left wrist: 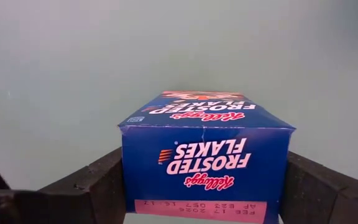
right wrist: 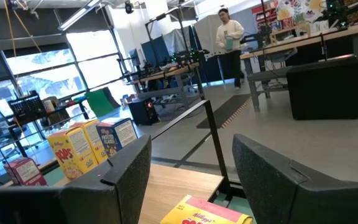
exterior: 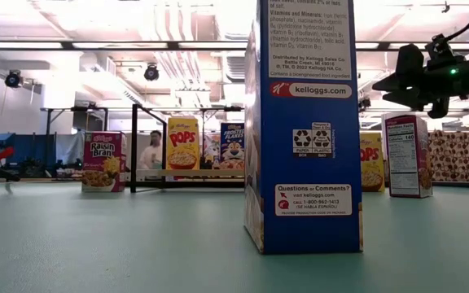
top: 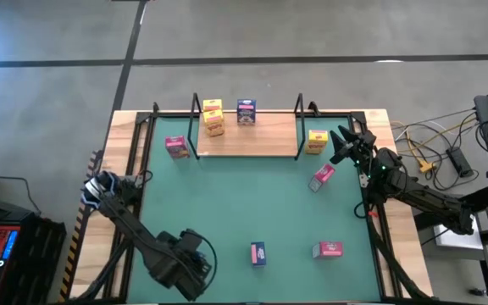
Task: Stack cereal on shelf
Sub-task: Put the left blue cereal box on the shelf aligned with the other blue cereal box
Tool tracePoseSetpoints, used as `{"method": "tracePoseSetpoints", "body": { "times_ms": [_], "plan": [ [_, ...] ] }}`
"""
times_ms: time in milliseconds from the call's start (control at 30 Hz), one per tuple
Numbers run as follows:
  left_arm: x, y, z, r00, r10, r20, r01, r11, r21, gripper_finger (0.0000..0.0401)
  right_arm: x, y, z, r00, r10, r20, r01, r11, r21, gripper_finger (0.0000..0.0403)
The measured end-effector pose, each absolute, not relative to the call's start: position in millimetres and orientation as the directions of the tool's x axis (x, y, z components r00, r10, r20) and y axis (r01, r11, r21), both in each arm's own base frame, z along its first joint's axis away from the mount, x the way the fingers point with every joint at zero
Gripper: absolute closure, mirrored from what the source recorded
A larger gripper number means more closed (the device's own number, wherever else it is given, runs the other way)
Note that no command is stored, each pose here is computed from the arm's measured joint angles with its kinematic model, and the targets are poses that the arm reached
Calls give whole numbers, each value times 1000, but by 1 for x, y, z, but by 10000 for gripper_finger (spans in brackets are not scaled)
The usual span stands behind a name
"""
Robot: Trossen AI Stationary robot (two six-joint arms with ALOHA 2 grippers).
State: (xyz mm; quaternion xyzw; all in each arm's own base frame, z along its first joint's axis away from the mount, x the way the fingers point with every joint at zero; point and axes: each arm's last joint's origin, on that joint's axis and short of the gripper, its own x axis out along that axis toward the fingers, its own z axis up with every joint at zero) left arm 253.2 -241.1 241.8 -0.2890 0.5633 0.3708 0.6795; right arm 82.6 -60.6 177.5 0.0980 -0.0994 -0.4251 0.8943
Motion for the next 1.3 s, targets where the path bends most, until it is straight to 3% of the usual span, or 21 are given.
{"method": "tracePoseSetpoints", "body": {
  "times_ms": [433, 1300],
  "plan": [
    [280, -202, 253, 130, 214, -968, -760, 649, 41, 104, 83, -61, 177, 619, -779, 94, 740, 620, 260, 188],
    [349, -58, 263, 175, 160, -972, -663, 749, 4, 104, 83, -61, 177, 619, -780, 95, 741, 620, 260, 188]
  ]
}}
